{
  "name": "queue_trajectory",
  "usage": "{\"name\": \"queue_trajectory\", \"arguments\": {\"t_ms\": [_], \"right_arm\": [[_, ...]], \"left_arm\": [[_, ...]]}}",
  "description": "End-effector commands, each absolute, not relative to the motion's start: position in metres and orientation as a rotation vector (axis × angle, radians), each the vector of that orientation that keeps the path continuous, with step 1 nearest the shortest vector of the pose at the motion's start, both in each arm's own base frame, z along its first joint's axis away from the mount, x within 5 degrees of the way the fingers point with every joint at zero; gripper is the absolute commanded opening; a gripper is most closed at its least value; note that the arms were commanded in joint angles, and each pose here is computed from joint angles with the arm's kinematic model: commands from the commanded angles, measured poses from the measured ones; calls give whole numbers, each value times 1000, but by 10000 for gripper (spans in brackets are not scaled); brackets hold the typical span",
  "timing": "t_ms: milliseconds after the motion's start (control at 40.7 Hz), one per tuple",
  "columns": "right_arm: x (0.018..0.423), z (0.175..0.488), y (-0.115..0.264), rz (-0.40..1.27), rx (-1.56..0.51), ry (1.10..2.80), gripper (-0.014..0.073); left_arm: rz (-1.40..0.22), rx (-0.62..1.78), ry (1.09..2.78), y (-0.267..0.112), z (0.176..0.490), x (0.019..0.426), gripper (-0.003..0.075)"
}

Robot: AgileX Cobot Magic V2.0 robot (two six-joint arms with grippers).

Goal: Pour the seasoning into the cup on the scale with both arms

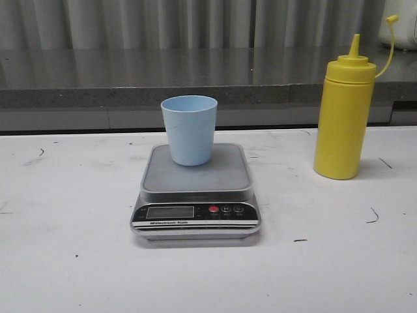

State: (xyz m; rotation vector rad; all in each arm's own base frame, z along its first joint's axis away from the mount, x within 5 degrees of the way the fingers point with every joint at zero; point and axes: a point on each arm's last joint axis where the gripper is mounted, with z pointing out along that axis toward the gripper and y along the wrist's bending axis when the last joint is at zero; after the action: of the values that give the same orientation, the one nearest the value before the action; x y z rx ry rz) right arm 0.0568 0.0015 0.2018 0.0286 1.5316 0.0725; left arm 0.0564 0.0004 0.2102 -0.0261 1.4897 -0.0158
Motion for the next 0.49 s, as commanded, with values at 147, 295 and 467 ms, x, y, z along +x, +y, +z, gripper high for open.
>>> {"name": "queue_trajectory", "arguments": {"t_ms": [147,295,467], "right_arm": [[54,211,1,97,59,1425,-67],[54,211,1,83,46,1426,-67],[54,211,1,84,46,1428,-67]], "left_arm": [[-38,-38,1398,0,214,54,-20],[-38,-38,1398,0,214,54,-20],[-38,-38,1398,0,214,54,-20]]}}
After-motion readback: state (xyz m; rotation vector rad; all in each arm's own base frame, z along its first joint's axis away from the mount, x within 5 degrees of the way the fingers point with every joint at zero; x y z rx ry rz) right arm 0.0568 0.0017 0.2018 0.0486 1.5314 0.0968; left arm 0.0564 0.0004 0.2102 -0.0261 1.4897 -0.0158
